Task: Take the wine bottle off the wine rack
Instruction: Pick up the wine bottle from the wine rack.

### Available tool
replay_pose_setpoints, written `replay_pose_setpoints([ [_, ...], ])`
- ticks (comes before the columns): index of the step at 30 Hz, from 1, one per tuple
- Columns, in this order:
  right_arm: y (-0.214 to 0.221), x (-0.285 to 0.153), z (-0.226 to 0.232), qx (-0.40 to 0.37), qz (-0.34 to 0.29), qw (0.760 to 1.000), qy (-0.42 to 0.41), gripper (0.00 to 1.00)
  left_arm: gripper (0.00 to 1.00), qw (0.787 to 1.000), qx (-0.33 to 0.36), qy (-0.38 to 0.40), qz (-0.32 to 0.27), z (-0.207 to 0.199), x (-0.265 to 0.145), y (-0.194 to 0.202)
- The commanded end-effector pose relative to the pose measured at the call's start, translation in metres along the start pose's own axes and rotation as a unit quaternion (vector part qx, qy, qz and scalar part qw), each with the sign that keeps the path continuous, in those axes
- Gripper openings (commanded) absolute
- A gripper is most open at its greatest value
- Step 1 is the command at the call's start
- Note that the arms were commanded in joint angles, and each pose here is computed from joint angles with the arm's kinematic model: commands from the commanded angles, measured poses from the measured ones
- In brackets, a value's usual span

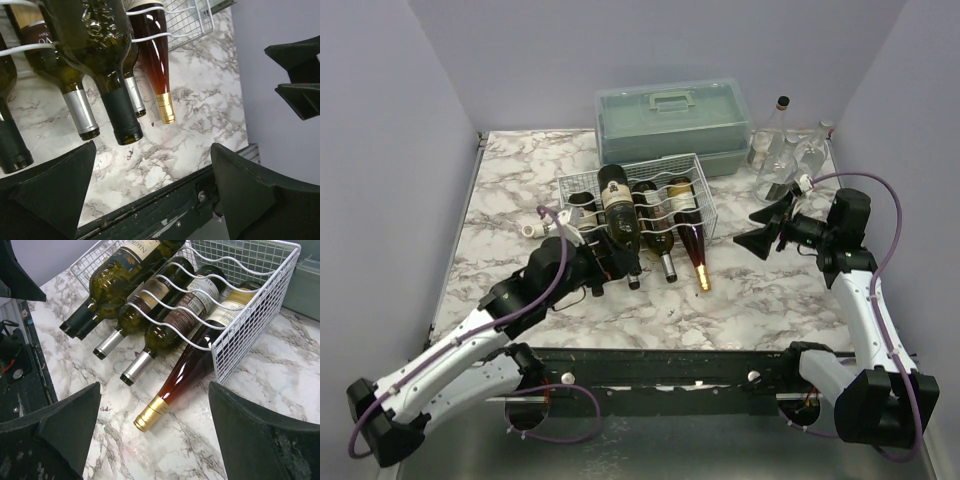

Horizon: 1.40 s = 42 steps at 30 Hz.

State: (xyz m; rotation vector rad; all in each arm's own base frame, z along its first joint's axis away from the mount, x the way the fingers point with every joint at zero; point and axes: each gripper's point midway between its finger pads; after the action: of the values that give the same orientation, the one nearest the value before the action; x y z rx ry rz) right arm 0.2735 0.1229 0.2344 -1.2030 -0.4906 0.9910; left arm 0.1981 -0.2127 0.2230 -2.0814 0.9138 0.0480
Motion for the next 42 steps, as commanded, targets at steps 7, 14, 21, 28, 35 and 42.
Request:
replay_pose_setpoints([
  [7,0.000,-0.003,-0.002,-0.010,-0.003,1.000,0.011,0.92,0.99,0.968,0.060,-0.243,-0.010,0.023,0.012,-0.011],
  [14,-0.001,-0.003,-0.002,-0.015,-0.004,1.000,0.012,0.92,0.99,0.948,0.101,-0.303,0.004,0.024,0.037,-0.010],
  [21,0.001,-0.003,-0.003,-0.017,-0.001,1.000,0.015,0.92,0.96,0.931,0.142,-0.335,0.021,0.032,0.060,-0.001],
  [28,0.001,-0.003,-0.004,-0.017,0.000,1.000,0.016,0.92,0.86,0.916,0.164,-0.365,0.031,0.046,0.074,0.010],
  [35,0.002,-0.003,-0.004,-0.019,0.001,1.000,0.017,0.92,0.85,0.907,0.176,-0.382,0.020,0.052,0.085,0.011],
  [42,0.002,-0.004,-0.004,-0.023,0.001,1.000,0.018,0.92,0.81,0.902,0.184,-0.390,0.012,0.054,0.094,0.010],
])
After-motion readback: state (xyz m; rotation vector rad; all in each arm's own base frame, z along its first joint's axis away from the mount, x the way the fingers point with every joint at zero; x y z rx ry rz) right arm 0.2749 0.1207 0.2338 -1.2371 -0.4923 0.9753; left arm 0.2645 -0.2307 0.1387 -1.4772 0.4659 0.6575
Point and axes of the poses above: each gripper's point midway between its finger pads, its own x axis out along the fingers, its own z axis along the line the jaws close on, y = z × x, and after that the axes turned 6 degrees about x, right-handed
